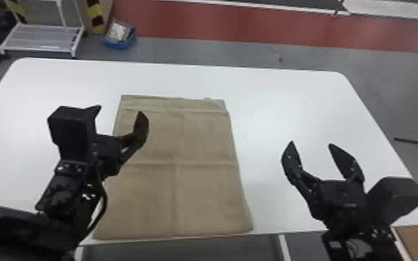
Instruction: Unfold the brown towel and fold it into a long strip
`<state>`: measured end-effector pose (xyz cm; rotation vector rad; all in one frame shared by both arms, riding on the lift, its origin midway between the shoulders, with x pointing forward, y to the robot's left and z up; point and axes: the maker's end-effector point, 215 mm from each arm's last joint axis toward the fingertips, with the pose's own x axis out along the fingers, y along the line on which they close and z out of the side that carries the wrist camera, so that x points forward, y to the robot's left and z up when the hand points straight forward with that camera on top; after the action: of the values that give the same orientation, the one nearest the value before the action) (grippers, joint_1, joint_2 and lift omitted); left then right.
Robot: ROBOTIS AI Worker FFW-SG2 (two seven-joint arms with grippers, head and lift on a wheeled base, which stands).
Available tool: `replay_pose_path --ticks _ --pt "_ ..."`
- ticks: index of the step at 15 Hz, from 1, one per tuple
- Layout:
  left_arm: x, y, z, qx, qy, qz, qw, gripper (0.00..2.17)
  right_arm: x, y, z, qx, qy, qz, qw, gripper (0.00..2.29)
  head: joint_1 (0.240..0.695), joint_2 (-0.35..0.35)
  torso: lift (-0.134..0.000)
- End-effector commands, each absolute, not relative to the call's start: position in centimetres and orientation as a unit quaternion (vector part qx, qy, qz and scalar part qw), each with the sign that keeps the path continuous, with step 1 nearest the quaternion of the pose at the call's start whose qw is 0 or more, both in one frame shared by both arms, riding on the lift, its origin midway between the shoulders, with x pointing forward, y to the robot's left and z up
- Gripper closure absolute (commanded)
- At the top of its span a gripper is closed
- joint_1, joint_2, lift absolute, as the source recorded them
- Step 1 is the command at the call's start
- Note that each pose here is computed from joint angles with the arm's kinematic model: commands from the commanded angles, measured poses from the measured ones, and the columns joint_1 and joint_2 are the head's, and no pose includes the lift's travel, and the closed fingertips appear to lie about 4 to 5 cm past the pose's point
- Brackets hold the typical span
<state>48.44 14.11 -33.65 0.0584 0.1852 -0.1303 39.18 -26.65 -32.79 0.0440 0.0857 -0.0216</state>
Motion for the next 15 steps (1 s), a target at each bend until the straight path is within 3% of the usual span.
replay_pose_path --ticks 1,11,15 --pt "50.4 13.2 -35.4 0.044 0.135 -0.087 0.986 0.20 39.3 -26.8 -33.2 0.022 0.046 -0.012 0.999 0.14 0.695 -0.160 -0.123" --pt "58.2 11.0 -39.1 0.082 0.202 -0.154 0.964 0.22 39.6 -27.4 -34.5 0.021 0.055 -0.019 0.998 0.14 0.695 -0.190 -0.123" --pt "59.6 12.6 -41.3 0.083 0.237 -0.150 0.956 0.27 39.8 -27.5 -34.5 0.021 0.053 -0.020 0.998 0.14 0.695 -0.183 -0.123"
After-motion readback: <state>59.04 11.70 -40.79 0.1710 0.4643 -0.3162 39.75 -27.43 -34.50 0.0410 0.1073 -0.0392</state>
